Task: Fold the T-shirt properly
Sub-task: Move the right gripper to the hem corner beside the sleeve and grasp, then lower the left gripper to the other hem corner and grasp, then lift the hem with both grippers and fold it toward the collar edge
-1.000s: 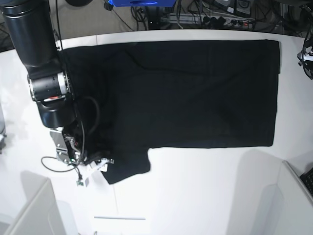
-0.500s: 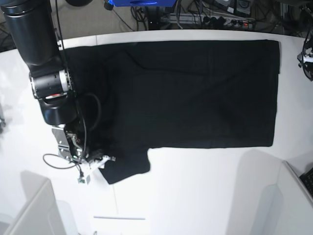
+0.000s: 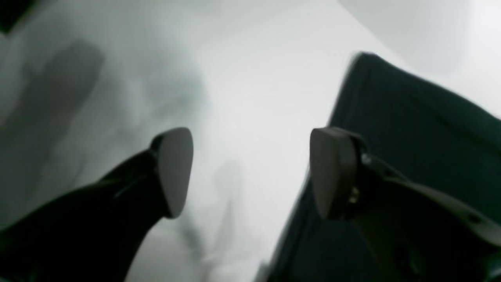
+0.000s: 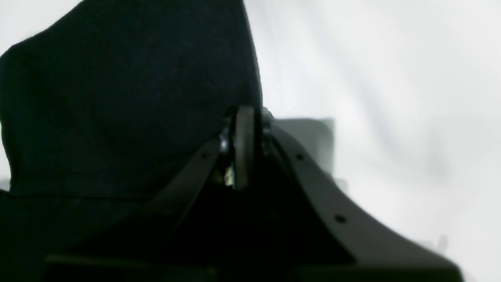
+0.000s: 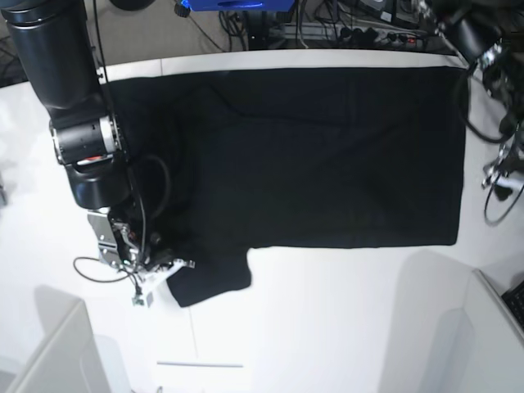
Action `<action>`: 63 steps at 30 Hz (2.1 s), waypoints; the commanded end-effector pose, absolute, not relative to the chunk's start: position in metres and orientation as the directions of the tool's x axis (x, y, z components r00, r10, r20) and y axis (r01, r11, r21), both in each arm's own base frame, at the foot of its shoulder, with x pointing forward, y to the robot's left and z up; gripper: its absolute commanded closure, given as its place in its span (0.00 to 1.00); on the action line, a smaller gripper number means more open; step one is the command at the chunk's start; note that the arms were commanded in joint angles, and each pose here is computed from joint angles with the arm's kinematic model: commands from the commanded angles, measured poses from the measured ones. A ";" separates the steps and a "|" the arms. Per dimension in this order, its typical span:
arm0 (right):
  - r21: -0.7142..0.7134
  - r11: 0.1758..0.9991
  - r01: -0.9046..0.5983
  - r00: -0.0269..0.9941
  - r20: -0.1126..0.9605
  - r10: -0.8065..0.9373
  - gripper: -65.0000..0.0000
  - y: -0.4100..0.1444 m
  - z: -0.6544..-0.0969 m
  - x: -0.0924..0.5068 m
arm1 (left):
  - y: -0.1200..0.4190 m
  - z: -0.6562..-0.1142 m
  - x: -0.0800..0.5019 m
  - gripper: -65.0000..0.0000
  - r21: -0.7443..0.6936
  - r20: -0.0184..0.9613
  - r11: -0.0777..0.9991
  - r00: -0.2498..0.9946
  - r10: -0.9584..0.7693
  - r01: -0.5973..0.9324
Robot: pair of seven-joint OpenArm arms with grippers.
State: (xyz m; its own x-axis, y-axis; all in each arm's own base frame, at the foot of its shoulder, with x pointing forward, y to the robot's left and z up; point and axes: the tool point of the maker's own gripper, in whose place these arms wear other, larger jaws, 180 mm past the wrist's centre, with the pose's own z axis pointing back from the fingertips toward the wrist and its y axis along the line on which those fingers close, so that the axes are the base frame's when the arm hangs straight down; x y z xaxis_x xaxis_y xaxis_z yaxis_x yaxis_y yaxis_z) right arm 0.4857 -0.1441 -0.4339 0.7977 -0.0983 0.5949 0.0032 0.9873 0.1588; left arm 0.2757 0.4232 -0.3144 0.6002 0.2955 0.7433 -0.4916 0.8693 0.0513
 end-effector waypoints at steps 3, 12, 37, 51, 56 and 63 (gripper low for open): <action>0.159 0.987 0.000 0.767 0.633 -0.102 1.00 -0.146 -0.414 0.503 | 0.427 -0.306 0.310 0.31 0.014 0.763 0.873 0.569 0.306 -0.488; 0.159 0.987 0.000 0.765 0.636 -0.102 1.00 -0.146 -0.412 0.504 | 0.417 -0.346 0.387 0.29 -0.067 0.738 0.902 0.587 0.332 -0.426; 0.156 0.988 0.004 0.768 0.632 -0.103 1.00 -0.149 -0.414 0.502 | 0.387 -0.405 0.419 0.31 -0.101 0.702 0.918 0.626 0.339 -0.383; 0.156 0.988 0.004 0.769 0.631 -0.103 1.00 -0.149 -0.415 0.501 | 0.370 -0.422 0.412 0.99 -0.089 0.673 0.934 0.671 0.312 -0.345; 0.158 0.987 0.008 0.768 0.632 -0.107 1.00 -0.150 -0.415 0.501 | 0.363 -0.435 0.402 1.00 -0.045 0.651 0.952 0.714 0.258 -0.303; 0.155 0.988 0.009 0.720 0.685 -0.114 1.00 -0.156 -0.411 0.506 | 0.366 -0.414 0.412 1.00 -0.032 0.697 0.958 0.681 0.224 -0.283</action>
